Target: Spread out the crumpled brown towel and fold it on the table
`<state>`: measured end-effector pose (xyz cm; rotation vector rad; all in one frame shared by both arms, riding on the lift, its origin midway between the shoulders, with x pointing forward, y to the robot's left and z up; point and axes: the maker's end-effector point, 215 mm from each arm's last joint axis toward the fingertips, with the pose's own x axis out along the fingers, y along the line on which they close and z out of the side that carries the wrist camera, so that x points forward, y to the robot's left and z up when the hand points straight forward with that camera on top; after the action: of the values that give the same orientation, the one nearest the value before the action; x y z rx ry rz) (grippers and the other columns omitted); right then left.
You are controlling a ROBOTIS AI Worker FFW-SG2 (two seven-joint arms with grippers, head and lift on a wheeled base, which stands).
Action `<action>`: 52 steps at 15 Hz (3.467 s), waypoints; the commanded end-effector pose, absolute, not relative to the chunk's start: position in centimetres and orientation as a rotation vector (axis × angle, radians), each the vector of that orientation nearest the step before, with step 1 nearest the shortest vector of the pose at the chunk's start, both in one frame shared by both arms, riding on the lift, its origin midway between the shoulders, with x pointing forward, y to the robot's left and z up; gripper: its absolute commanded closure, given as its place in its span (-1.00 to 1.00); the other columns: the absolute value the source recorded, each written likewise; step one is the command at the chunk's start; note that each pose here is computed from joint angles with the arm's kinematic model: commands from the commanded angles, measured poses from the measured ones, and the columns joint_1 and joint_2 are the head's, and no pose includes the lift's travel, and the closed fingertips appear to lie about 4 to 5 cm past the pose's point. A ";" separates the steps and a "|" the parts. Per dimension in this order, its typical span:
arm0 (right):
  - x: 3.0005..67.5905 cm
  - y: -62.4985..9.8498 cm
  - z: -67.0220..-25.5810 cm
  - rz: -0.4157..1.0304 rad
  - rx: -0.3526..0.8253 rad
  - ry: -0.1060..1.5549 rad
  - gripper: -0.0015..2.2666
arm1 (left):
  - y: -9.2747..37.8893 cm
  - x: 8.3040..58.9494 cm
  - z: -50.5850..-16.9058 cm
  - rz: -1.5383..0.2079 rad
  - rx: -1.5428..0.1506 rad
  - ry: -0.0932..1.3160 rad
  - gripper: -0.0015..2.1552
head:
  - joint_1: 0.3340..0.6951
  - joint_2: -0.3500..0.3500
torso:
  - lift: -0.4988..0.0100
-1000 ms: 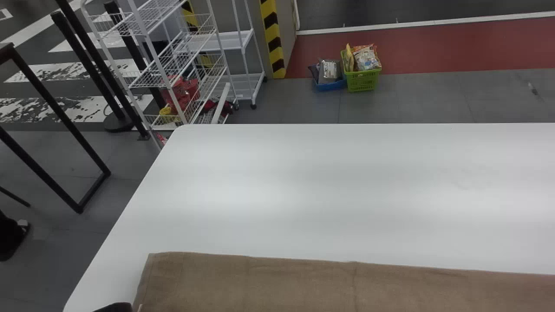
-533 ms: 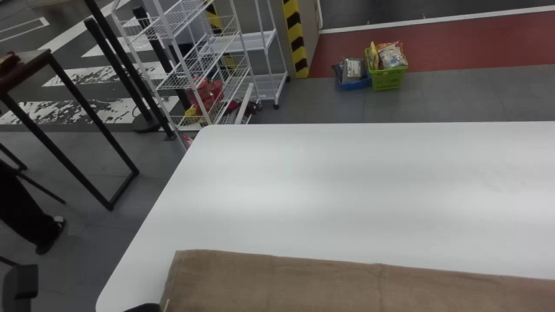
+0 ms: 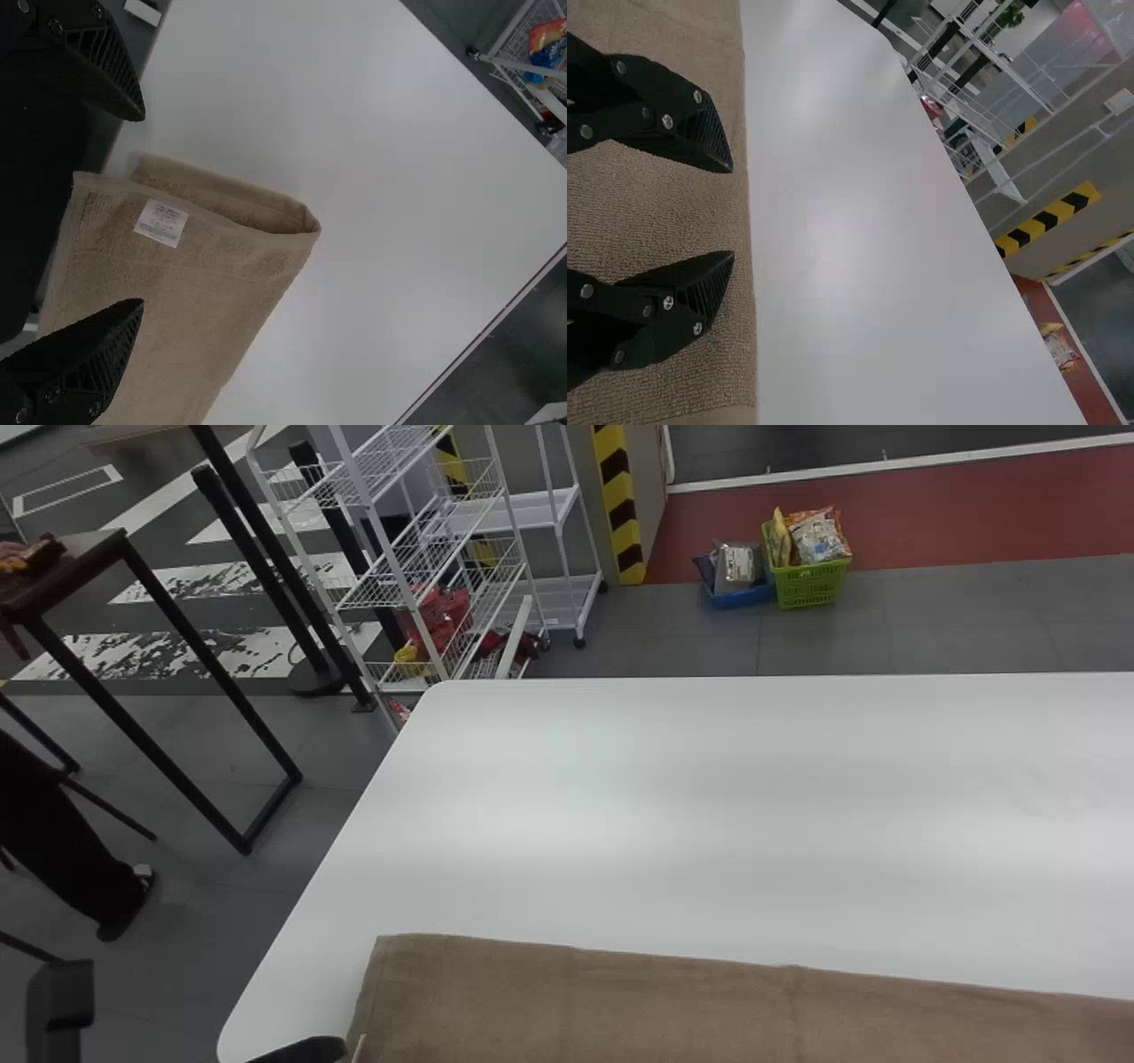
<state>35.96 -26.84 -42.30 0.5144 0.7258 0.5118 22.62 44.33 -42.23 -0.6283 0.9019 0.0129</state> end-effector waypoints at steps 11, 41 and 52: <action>36.1 -31.3 -45.5 0.427 0.477 0.719 0.72 | 43.8 22.1 -42.7 0.006 -0.640 0.918 -0.93 | 1.00 0.77 | 0.46; 33.8 -33.2 -38.9 0.559 0.603 0.454 -0.01 | 39.6 23.6 -39.5 -0.186 -0.653 0.769 -0.92 | 1.00 0.42 | 0.46; 32.2 -35.1 -38.0 0.547 0.680 0.413 0.00 | 38.1 30.1 -42.7 -0.233 -0.467 0.829 -0.92 | 1.00 0.14 | 0.46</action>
<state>32.39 -35.04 -37.99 0.6682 0.4154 0.5470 29.94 37.51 -42.36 -0.4972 0.8181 -0.2377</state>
